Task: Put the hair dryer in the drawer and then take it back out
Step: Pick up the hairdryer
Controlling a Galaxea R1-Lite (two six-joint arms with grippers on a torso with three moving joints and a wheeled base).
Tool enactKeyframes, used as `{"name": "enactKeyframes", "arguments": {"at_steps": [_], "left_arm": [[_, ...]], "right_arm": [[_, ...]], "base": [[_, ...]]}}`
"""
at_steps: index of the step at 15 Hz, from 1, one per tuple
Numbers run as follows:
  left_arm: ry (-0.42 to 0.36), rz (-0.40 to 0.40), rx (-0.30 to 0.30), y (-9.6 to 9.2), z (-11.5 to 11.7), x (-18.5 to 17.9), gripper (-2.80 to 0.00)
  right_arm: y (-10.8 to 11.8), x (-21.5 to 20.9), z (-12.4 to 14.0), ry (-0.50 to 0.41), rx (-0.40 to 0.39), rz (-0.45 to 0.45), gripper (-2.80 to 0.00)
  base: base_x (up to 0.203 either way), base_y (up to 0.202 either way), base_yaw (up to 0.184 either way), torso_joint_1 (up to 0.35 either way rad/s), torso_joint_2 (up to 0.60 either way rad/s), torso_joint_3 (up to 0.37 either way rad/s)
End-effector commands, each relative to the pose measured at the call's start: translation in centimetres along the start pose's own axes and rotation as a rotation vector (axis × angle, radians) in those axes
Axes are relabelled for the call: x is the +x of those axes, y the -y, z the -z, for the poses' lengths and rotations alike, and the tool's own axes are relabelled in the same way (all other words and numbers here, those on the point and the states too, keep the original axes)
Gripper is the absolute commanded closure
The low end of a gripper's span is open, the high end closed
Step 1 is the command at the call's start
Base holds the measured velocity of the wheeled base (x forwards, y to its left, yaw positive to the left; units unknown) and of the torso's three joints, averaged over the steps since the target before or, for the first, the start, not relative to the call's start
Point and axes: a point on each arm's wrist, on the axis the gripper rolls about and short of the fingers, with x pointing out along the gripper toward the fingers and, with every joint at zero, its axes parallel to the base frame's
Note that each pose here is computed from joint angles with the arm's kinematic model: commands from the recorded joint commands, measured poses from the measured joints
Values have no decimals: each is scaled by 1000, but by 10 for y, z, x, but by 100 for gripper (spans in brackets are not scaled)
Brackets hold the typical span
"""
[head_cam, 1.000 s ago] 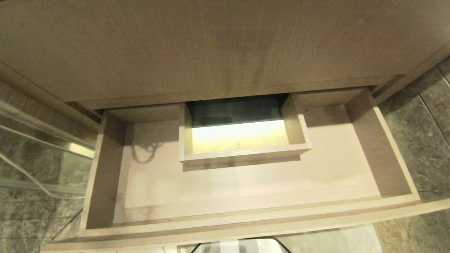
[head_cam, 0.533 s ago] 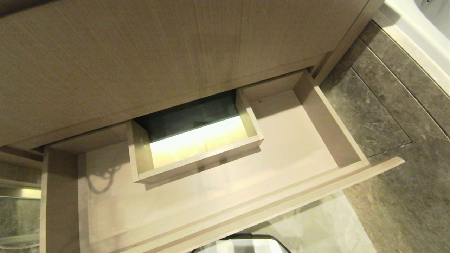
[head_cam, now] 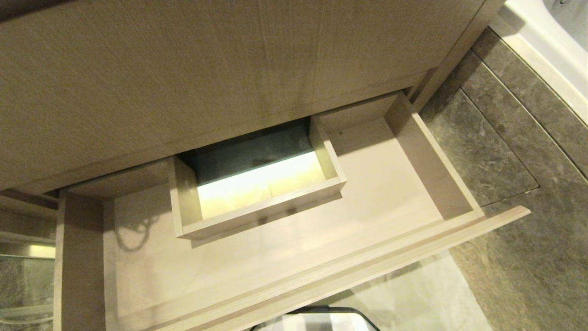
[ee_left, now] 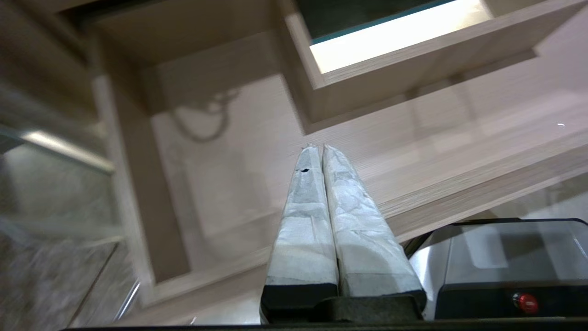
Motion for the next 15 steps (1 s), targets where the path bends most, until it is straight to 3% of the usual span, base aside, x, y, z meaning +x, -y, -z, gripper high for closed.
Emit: {"name": "enactKeyframes", "arguments": {"at_steps": [1, 15], "left_arm": [[-2, 0, 0, 0, 0, 0, 0], [0, 0, 0, 0, 0, 0, 0]], "right_arm": [[-1, -1, 12, 1, -1, -1, 0], [-1, -1, 12, 1, -1, -3, 0]], "base": [[1, 6, 81, 2, 2, 2], [0, -7, 171, 2, 1, 2]]}}
